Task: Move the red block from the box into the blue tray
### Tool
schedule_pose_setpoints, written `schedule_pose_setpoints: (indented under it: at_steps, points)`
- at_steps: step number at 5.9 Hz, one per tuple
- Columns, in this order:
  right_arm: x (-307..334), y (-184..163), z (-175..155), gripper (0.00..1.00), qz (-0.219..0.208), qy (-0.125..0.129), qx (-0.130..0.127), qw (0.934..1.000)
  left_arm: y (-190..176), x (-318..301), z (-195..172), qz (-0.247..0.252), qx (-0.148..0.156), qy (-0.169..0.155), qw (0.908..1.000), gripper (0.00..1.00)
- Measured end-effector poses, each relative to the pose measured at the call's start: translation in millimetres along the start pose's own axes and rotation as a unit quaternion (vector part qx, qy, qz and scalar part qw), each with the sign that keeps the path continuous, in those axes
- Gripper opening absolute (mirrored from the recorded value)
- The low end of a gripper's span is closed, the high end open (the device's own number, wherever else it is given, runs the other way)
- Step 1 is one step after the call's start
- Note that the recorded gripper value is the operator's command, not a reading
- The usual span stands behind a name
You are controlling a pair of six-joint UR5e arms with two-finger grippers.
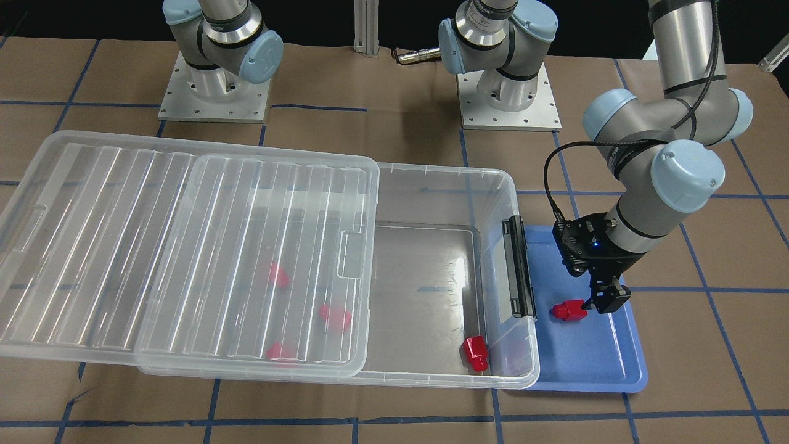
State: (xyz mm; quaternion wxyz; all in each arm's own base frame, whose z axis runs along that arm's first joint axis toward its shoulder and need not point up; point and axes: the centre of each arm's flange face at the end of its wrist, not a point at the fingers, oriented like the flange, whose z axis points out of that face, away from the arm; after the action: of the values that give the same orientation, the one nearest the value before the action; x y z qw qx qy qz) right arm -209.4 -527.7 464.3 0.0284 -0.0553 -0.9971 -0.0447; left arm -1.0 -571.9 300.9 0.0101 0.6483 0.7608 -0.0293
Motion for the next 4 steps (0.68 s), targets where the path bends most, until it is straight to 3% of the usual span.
schedule_pose_setpoints:
  at_steps: [2, 4]
  points:
    - [37, 0, 34, 1.00, -0.004, 0.019, 0.004, 0.9998, -50, 10, -77, -0.048, 0.002, 0.015, 0.9987, 0.95]
    - [47, 2, 74, 1.00, -0.001, 0.025, 0.016, 0.9995, -109, 21, -153, -0.074, -0.007, 0.056, 0.9957, 0.97]
